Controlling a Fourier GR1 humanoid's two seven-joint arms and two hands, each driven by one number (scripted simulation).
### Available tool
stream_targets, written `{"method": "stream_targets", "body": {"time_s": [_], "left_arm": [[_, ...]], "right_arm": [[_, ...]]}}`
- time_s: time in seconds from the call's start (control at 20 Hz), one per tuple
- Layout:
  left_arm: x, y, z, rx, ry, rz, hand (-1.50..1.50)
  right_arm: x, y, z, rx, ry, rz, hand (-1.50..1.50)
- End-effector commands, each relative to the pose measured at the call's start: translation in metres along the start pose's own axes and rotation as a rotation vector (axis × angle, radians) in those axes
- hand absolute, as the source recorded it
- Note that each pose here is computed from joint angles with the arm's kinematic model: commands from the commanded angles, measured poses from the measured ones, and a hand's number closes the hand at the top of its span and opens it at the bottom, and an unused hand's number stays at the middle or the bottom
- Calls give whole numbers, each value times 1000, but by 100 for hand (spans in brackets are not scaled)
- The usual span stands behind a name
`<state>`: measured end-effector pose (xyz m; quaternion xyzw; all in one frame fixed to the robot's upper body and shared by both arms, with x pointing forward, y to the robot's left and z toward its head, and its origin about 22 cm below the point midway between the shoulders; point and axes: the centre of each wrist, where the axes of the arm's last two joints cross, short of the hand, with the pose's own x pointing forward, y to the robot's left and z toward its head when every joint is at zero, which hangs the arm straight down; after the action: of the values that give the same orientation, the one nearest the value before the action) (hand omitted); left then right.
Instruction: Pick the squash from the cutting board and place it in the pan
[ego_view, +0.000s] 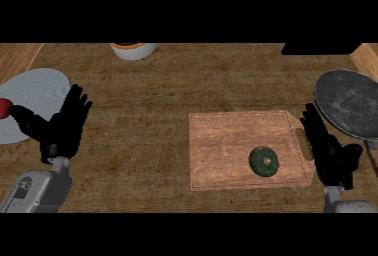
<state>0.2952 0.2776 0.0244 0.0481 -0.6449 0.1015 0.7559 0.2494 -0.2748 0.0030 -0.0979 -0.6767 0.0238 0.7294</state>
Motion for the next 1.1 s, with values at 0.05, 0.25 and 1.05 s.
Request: {"method": "stream_targets", "body": {"time_s": [0.05,0.25,1.05], "left_arm": [[5,-33,13,-81,-117,-52,0],[8,-49,32,-276,-300,-128,0],[-32,-61,68,-343,-291,-111,0]], "right_arm": [[14,-3,2,3,-175,-54,150],[74,-5,-8,30,-502,-104,150],[47,-63,109,-146,-206,453,-150]]}}
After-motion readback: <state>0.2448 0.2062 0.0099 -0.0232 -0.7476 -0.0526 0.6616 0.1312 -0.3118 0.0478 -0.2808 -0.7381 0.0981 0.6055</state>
